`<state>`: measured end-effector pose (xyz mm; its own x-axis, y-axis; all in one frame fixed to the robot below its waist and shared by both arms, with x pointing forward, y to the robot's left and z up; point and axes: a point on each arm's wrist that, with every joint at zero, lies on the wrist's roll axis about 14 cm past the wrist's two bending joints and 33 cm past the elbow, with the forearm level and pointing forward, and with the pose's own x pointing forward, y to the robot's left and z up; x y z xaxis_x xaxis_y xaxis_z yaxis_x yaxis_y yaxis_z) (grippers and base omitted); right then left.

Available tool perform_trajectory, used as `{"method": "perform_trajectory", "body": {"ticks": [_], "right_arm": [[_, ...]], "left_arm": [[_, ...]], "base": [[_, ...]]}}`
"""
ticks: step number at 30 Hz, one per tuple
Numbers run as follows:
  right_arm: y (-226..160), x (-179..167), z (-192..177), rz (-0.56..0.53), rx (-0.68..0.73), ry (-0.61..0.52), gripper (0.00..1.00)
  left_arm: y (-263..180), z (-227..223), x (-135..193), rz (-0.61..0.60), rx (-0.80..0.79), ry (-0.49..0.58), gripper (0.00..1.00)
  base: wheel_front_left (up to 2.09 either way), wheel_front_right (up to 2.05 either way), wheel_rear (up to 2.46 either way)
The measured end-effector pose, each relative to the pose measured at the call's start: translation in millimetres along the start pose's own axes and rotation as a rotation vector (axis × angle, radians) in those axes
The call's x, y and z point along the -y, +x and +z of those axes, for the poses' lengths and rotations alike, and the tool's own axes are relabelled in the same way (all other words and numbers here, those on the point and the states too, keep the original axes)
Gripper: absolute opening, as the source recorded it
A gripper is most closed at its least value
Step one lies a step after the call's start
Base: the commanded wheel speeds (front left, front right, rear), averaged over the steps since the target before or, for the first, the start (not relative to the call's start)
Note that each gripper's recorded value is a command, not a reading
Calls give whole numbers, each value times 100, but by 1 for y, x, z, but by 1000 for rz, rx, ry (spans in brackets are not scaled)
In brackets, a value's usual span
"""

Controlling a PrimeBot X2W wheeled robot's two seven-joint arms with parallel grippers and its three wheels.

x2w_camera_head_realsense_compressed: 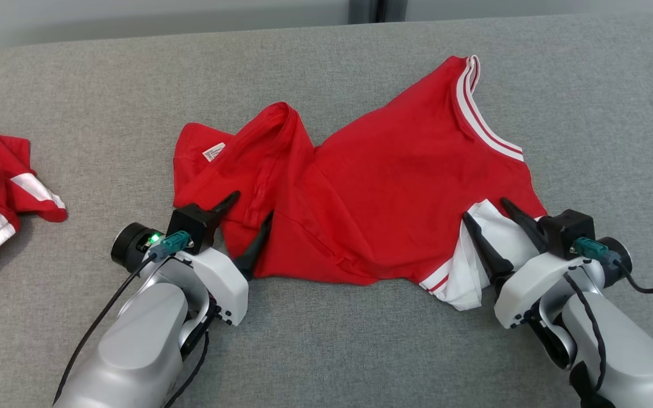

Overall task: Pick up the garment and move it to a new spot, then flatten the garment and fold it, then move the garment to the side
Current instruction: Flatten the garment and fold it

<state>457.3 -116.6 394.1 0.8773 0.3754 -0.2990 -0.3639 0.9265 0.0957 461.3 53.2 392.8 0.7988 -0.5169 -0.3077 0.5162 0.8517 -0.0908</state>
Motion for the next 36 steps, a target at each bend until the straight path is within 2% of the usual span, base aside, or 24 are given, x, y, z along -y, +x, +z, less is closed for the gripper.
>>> {"method": "perform_trajectory", "body": {"ticks": [1,2,3,4,5,10,14,20,25,31,34,35,36], "right_arm": [[0,-1,0,4,-1,-4,100],[-1,-3,-1,10,-5,-7,100],[-1,-5,-4,16,-13,-8,69],[-2,-5,-6,17,-18,-6,12],[-3,-5,-8,18,-24,-4,0],[-1,-7,0,25,-2,1,0],[-4,-4,30,20,90,-2,0],[-18,5,83,-6,260,6,0],[-20,21,134,-38,395,16,0],[6,54,211,-65,539,20,0],[21,70,261,-68,614,31,0],[21,70,261,-68,614,31,0],[26,73,279,-65,642,27,0]], "left_arm": [[0,-1,1,-2,-4,-1,92],[-1,-4,1,-1,-13,-3,68],[-1,-7,1,-4,-24,-2,22],[-1,-9,2,-7,-28,-1,0],[0,-8,3,-8,-26,-9,0],[3,7,5,-9,28,-41,0],[-5,28,2,15,107,-82,0],[-22,64,-4,29,218,-60,0],[-17,124,-15,16,345,2,0],[11,226,-38,-10,491,50,0],[25,273,-56,0,538,67,0],[25,273,-56,0,538,67,0],[30,286,-62,5,546,83,0]], "base": [[0,0,0],[0,0,0],[0,0,0],[0,0,0],[0,0,0],[0,0,0],[0,0,0],[0,0,0],[0,0,0],[0,0,0],[0,0,0],[0,0,0],[0,0,0]]}}
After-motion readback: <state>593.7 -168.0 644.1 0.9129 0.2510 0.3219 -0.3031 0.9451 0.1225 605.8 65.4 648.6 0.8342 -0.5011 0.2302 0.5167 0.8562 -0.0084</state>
